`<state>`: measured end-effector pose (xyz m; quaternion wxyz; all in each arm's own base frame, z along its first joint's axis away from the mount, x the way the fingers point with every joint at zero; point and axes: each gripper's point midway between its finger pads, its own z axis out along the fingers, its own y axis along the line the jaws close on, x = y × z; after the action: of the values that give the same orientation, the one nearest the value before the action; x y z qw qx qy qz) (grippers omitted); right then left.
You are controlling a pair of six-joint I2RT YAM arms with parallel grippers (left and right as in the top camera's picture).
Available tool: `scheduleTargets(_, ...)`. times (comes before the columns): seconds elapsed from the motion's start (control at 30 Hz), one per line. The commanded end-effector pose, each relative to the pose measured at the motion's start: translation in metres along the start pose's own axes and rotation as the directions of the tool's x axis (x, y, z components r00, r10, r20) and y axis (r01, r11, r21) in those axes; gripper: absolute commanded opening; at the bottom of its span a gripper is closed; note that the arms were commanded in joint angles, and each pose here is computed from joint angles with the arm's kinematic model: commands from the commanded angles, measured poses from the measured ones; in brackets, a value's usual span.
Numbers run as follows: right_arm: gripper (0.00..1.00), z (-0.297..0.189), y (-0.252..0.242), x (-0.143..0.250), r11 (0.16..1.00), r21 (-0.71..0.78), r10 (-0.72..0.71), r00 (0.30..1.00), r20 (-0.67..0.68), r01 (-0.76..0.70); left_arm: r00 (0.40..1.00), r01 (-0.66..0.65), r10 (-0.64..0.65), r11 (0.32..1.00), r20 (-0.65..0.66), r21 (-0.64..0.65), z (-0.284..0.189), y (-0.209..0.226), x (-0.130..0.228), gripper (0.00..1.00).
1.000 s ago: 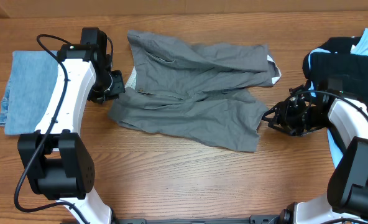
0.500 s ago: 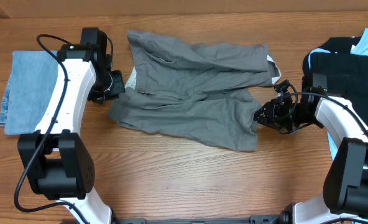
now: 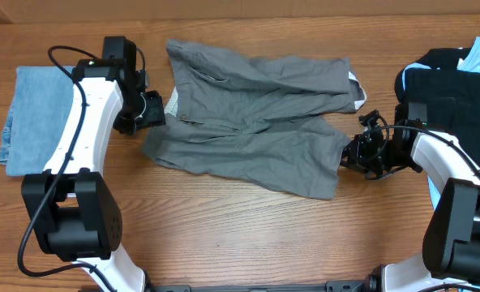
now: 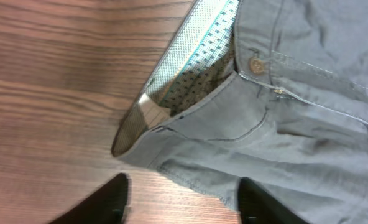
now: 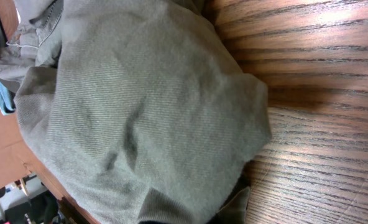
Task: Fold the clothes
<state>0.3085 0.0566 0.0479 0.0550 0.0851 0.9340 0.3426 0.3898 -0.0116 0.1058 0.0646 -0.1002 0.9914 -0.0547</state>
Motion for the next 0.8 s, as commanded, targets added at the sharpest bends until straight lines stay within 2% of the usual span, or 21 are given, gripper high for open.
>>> scheduleTargets(0.0,0.04,-0.003,0.0,0.0,1.0,0.005,-0.009,1.0,0.011,0.009,0.998,-0.06,0.062,0.995,-0.026,0.083,0.009,0.005,0.007,0.65)
scheduleTargets(0.27,0.04,-0.003,0.0,0.0,1.0,0.005,-0.009,1.0,0.01,0.009,0.991,-0.132,0.13,0.981,0.021,0.141,0.03,0.019,0.003,0.72)
scheduleTargets(0.43,0.04,-0.003,0.0,0.0,1.0,0.005,-0.009,1.0,0.01,0.009,0.989,-0.146,0.142,0.977,0.039,0.154,0.058,0.02,0.011,0.48)
scheduleTargets(0.53,0.04,-0.003,0.0,0.0,1.0,0.006,-0.009,1.0,0.011,0.009,0.988,-0.151,0.142,0.974,0.059,0.17,0.063,0.018,0.01,0.06)
scheduleTargets(0.57,0.04,-0.003,0.0,0.0,1.0,0.005,-0.009,1.0,0.011,0.009,0.988,-0.153,0.143,0.971,0.064,0.185,0.062,0.015,0.009,0.04)
scheduleTargets(0.77,0.04,-0.003,-0.001,0.0,1.0,0.011,-0.009,1.0,0.011,0.009,0.985,-0.169,0.158,0.966,0.067,0.194,0.058,0.012,0.007,0.04)
